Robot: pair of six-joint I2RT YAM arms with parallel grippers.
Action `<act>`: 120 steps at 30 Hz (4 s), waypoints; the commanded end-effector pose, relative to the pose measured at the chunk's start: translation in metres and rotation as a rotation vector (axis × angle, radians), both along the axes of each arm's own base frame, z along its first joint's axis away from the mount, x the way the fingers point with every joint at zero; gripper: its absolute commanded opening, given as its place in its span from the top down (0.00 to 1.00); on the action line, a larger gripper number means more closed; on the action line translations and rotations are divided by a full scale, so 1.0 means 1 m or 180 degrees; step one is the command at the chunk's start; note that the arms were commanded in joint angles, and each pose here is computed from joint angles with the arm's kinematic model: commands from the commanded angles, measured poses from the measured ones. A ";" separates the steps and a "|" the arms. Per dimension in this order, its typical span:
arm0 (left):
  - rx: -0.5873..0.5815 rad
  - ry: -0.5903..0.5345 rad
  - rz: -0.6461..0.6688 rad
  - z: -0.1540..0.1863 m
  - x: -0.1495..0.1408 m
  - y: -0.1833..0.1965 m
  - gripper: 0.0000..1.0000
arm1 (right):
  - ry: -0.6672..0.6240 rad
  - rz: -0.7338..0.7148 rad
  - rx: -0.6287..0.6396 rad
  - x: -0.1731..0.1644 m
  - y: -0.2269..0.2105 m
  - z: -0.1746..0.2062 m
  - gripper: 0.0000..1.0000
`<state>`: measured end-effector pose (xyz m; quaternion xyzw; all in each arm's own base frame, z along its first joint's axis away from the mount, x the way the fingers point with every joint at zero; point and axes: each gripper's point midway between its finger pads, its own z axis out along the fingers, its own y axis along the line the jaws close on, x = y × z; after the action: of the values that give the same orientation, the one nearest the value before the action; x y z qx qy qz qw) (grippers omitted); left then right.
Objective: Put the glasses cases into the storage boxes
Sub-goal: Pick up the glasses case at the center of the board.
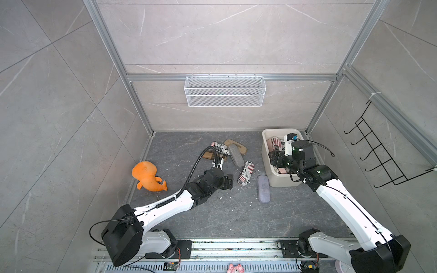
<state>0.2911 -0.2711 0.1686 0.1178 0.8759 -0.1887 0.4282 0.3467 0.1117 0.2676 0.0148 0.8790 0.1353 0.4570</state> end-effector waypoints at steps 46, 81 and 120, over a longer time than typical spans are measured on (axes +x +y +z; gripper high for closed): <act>0.1298 0.0908 -0.0130 -0.104 0.046 -0.122 0.14 | -0.0034 -0.0225 0.0137 -0.031 -0.018 -0.013 0.00; 0.1227 0.0776 -0.0391 -0.135 0.035 -0.118 0.37 | 0.0063 -0.0182 0.0126 -0.030 -0.015 -0.006 0.02; -0.1397 -0.0450 0.0020 0.036 -0.021 0.011 0.44 | 0.0451 0.1410 0.0866 -0.033 0.178 -0.002 0.14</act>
<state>0.2660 -0.2453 0.1552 0.0477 0.8364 -0.2750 0.4717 0.3109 0.2619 0.2542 -0.0953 0.8791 0.3104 0.3491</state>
